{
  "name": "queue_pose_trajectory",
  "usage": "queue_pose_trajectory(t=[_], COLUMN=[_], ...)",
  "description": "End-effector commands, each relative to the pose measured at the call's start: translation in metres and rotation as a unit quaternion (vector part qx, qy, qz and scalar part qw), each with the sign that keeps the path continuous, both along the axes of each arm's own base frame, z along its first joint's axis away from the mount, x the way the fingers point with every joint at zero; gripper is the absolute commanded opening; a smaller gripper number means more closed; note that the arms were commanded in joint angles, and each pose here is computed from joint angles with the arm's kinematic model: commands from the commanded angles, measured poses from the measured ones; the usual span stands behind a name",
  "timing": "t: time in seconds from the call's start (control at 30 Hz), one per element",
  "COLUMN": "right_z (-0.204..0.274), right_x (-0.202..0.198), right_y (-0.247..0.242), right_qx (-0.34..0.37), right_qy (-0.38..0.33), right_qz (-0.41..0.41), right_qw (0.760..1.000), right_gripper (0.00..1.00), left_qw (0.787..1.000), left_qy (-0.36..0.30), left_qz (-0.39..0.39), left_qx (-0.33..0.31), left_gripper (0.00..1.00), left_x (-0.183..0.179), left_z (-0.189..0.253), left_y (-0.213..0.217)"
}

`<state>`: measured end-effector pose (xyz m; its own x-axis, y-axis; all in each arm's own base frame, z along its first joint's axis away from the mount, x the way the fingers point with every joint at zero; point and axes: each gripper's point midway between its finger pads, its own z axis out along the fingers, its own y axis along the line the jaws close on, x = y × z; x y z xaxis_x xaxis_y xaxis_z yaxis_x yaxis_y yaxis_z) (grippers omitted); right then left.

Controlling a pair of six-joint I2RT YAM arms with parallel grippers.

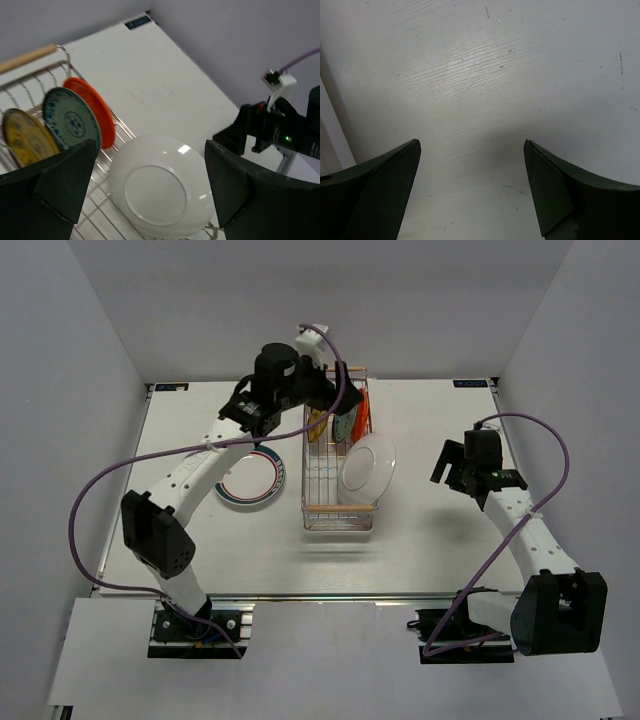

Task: Unload the plates from the dish rack

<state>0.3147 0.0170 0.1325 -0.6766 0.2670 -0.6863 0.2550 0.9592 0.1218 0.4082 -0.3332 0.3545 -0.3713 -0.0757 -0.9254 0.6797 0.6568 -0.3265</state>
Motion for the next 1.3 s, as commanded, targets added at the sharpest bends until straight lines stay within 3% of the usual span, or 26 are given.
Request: queue_pose_trajectory(t=[0.0, 0.17, 0.43, 0.6, 0.8, 0.9, 1.1, 1.27], right_z=[0.012, 0.007, -0.001, 0.001, 0.001, 0.001, 0.000, 0.000], right_x=[0.002, 0.003, 0.004, 0.004, 0.002, 0.001, 0.001, 0.001], right_y=[-0.004, -0.007, -0.009, -0.008, -0.009, -0.010, -0.010, -0.010], right_qx=[-0.006, -0.009, -0.013, -0.011, -0.010, -0.011, -0.011, -0.010], right_qy=[-0.023, -0.019, 0.005, -0.001, -0.005, -0.005, -0.003, -0.002], right_qz=[-0.006, -0.017, -0.022, -0.021, -0.022, -0.024, -0.026, -0.024], right_qw=[1.000, 1.000, 1.000, 1.000, 1.000, 1.000, 1.000, 1.000], right_gripper=[0.89, 0.89, 0.89, 0.89, 0.89, 0.89, 0.89, 0.89], left_qw=[0.997, 0.994, 0.975, 0.966, 0.932, 0.926, 0.935, 0.910], left_qy=[0.033, 0.042, 0.036, 0.013, -0.016, -0.021, -0.017, -0.022], left_qz=[-0.070, -0.073, 0.039, 0.082, 0.159, 0.165, 0.143, 0.198], left_qx=[0.013, 0.069, 0.218, 0.244, 0.326, 0.339, 0.325, 0.363], left_gripper=[0.98, 0.98, 0.98, 0.98, 0.98, 0.98, 0.98, 0.98], left_x=[-0.033, -0.058, -0.076, -0.083, -0.083, -0.082, -0.091, -0.081], left_z=[-0.024, -0.049, -0.100, -0.101, -0.120, -0.125, -0.130, -0.144], left_y=[-0.038, -0.065, -0.083, -0.084, -0.080, -0.084, -0.094, -0.076])
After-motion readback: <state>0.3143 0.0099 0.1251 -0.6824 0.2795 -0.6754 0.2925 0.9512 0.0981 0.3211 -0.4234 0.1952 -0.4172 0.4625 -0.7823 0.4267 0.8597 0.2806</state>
